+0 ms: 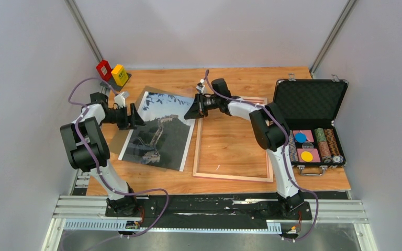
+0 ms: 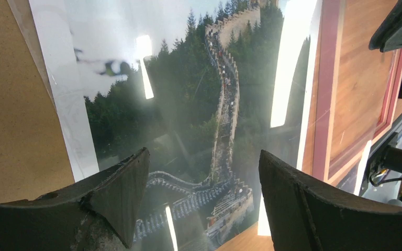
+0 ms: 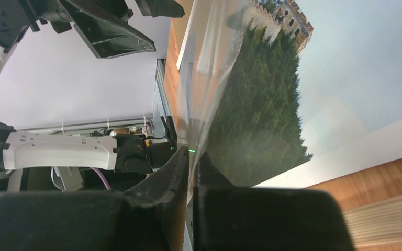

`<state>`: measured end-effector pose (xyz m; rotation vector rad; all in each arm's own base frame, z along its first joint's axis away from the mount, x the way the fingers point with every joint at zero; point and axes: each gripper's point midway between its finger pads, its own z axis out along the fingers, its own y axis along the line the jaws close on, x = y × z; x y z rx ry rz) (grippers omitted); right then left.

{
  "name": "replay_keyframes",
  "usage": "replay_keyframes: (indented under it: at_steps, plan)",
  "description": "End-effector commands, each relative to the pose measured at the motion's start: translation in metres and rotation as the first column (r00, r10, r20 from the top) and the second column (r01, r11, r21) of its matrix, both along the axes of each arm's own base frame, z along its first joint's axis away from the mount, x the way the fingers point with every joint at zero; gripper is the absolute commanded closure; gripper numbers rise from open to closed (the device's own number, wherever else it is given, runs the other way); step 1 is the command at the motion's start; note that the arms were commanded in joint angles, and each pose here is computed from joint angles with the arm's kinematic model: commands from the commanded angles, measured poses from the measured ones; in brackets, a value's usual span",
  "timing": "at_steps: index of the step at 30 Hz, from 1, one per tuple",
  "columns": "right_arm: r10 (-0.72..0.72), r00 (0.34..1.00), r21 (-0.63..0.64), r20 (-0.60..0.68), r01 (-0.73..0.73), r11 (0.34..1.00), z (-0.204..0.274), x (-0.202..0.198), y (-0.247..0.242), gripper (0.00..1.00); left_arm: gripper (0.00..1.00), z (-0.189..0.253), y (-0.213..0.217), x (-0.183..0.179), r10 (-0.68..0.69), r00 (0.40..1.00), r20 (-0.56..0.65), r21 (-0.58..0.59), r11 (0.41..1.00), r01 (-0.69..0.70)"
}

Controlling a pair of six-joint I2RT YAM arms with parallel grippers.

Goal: Put the photo into the frame

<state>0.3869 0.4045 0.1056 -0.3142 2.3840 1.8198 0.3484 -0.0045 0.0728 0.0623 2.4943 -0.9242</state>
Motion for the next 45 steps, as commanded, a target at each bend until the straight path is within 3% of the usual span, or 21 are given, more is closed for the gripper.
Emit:
replay_keyframes:
  at_steps: [1, 6, 14, 29, 45]
  plan:
    - [-0.039, 0.998, -0.006, 0.045, 0.039, 0.999, 0.011, 0.016, -0.004, 0.99, 0.16, 0.018, -0.006, 0.003, -0.013, 0.998, 0.059, -0.013, 1.000, 0.014]
    - [-0.062, 0.997, -0.012, 0.037, 0.062, 0.998, 0.012, 0.020, -0.016, 1.00, 0.14, 0.021, -0.005, 0.004, -0.022, 0.997, 0.073, -0.008, 1.000, 0.022]
    - [-0.030, 0.994, 0.058, 0.108, 0.024, 0.998, 0.038, 0.012, -0.044, 1.00, 0.01, 0.045, -0.006, 0.017, -0.059, 0.989, 0.138, -0.019, 0.998, 0.062]
    - [-0.005, 0.930, 0.149, 0.367, -0.054, 0.987, 0.112, 0.001, -0.076, 1.00, 0.00, 0.053, -0.028, 0.033, -0.116, 0.974, 0.197, -0.077, 0.988, 0.133]
    - [-0.041, 0.916, 0.217, 0.399, -0.051, 0.975, 0.160, -0.006, -0.096, 1.00, 0.00, 0.066, -0.053, 0.036, -0.183, 0.943, 0.277, -0.172, 0.956, 0.236]
